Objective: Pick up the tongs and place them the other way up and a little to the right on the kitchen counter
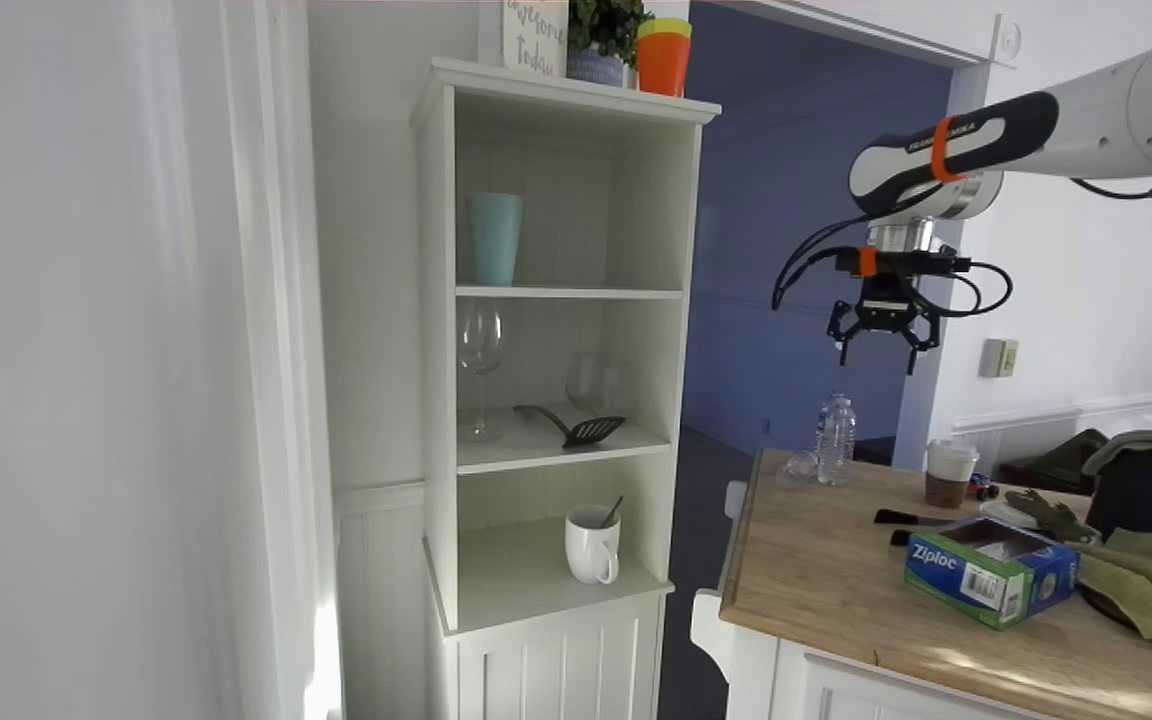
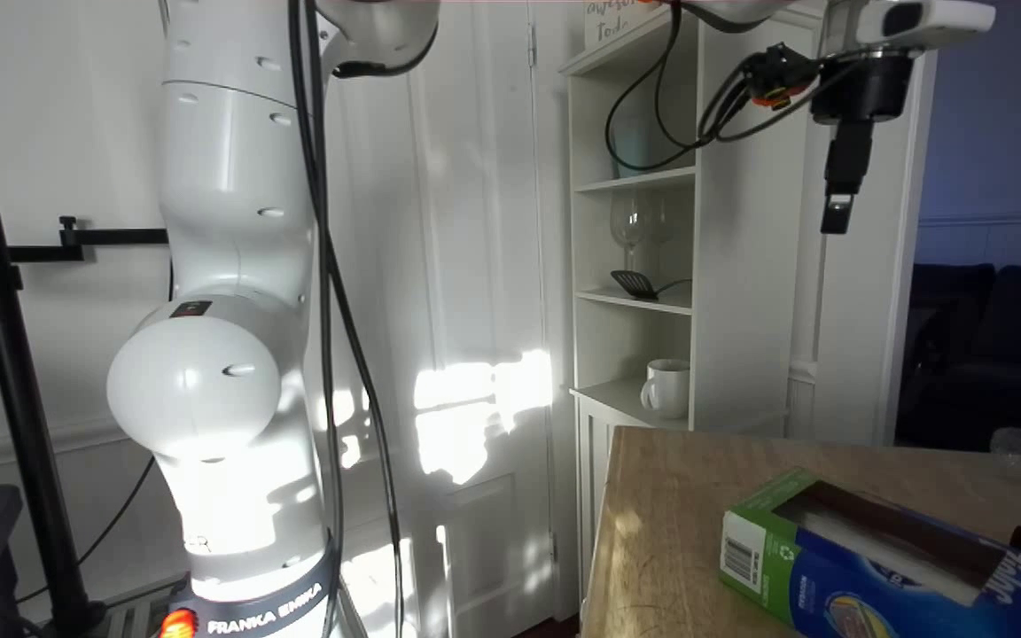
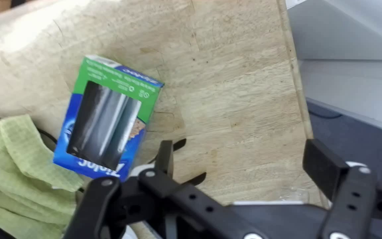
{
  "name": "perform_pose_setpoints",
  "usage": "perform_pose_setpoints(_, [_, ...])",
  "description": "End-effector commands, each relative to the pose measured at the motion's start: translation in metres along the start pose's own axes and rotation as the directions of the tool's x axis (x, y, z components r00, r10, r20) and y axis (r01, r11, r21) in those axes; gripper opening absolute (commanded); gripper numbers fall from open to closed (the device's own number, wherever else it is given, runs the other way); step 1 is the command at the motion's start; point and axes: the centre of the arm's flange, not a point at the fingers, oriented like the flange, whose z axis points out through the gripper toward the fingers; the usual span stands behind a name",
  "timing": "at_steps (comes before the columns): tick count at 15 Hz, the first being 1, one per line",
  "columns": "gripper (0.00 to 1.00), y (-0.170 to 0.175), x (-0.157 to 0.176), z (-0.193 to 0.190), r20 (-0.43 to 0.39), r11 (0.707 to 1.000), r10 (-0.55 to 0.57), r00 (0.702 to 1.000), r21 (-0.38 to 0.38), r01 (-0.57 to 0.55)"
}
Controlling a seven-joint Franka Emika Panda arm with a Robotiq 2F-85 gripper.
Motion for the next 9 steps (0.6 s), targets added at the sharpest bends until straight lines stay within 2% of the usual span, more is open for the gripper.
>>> perform_pose_setpoints(1, [1.00,0.076,-0.045,-0.017,0.020,0.979,0.198,0.980,-0.045,-0.197])
perform_pose_setpoints(4, [1.00,0.139,-0.051,-0.030,0.088,0.936,0.340,0.936,-0.129,-0.328])
perform_pose_setpoints(5, [1.00,0.090,-0.032,-0.030,0.072,0.963,0.256,0.964,-0.099,-0.249])
perform_pose_setpoints(7, [1.00,0.122,-0.036,-0.036,0.095,0.949,0.307,0.947,-0.114,-0.296])
perform_pose_setpoints(9, [1.00,0.131,-0.039,-0.036,0.101,0.945,0.318,0.943,-0.114,-0.307])
